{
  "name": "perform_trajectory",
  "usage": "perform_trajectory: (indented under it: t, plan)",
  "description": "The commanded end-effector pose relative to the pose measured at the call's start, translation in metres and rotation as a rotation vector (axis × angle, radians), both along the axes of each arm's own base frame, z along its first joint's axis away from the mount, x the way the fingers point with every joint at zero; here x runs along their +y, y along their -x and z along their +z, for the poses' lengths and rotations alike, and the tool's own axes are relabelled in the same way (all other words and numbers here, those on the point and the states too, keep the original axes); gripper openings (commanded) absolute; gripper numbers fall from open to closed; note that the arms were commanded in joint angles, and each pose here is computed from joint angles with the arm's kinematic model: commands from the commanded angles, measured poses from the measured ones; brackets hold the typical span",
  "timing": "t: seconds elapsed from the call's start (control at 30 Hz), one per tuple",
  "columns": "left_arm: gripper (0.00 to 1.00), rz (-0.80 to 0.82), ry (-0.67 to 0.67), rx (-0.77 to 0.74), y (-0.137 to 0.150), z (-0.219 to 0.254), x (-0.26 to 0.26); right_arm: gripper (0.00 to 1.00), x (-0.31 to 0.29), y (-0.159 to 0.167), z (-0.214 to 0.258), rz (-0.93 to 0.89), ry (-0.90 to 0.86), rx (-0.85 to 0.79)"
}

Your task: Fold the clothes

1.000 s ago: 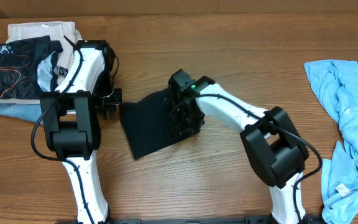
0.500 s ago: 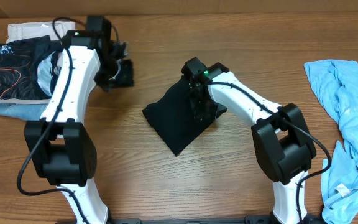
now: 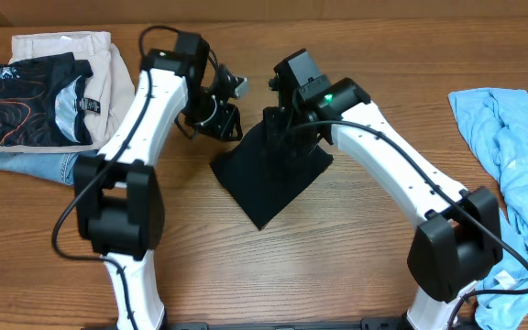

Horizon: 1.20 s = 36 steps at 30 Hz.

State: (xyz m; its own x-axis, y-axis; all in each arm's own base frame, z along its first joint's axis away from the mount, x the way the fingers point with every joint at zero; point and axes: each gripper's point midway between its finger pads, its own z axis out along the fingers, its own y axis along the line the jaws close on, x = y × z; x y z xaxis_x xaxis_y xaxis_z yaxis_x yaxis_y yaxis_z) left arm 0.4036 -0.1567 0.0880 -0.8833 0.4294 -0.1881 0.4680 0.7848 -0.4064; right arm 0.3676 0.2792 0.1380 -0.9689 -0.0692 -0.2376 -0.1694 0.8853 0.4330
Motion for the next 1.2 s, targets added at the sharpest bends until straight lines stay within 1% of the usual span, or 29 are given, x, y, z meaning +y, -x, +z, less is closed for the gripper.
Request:
perform_trajectory:
  t: [0.0,0.13,0.27,0.37,0.43,0.5,0.6,0.67,0.73,0.77,0.9,1.03,1.1,1.17]
  plan:
    - [0.28,-0.024,0.000,0.064,0.003,-0.029,-0.002,0.18,0.014,0.017,-0.026,0.005,-0.099,0.138]
    - [0.28,-0.036,-0.019,0.094,0.007,-0.044,-0.004,0.18,0.010,0.022,-0.050,-0.007,-0.089,0.175]
    - [0.26,-0.017,-0.104,0.132,0.010,-0.064,0.003,0.18,0.004,0.032,-0.082,-0.012,-0.060,0.218]
    - [0.24,-0.008,-0.117,0.166,0.014,-0.073,0.005,0.18,-0.001,0.041,-0.110,-0.016,-0.036,0.259]
    - [0.23,0.026,-0.169,0.196,0.017,-0.080,0.013,0.18,-0.006,0.047,-0.128,-0.018,-0.013,0.283]
    - [0.22,0.053,-0.228,0.223,0.021,-0.086,0.022,0.18,-0.015,0.049,-0.144,-0.035,0.043,0.291]
    - [0.19,0.106,-0.279,0.275,0.029,-0.088,0.029,0.18,-0.034,0.046,-0.159,-0.068,0.152,0.269]
    - [0.18,0.154,-0.308,0.324,0.037,-0.087,0.033,0.18,-0.048,0.040,-0.162,-0.092,0.227,0.233]
    - [0.17,0.214,-0.379,0.376,0.046,-0.086,0.043,0.18,-0.064,0.034,-0.164,-0.122,0.295,0.204]
    - [0.16,0.235,-0.412,0.395,0.051,-0.085,0.048,0.20,-0.071,0.031,-0.165,-0.133,0.319,0.195]
    - [0.15,0.282,-0.493,0.457,0.065,-0.080,0.060,0.26,-0.087,0.022,-0.164,-0.092,0.341,0.171]
    - [0.09,0.298,-0.516,0.506,0.075,-0.075,0.062,0.27,-0.104,0.012,-0.155,-0.089,0.380,0.164]
    - [0.08,0.298,-0.514,0.500,0.075,-0.074,0.062,0.28,-0.109,0.010,-0.146,-0.055,0.395,0.162]
    - [0.08,0.306,-0.495,0.459,0.067,-0.069,0.060,0.29,-0.117,0.008,-0.129,-0.060,0.437,0.152]
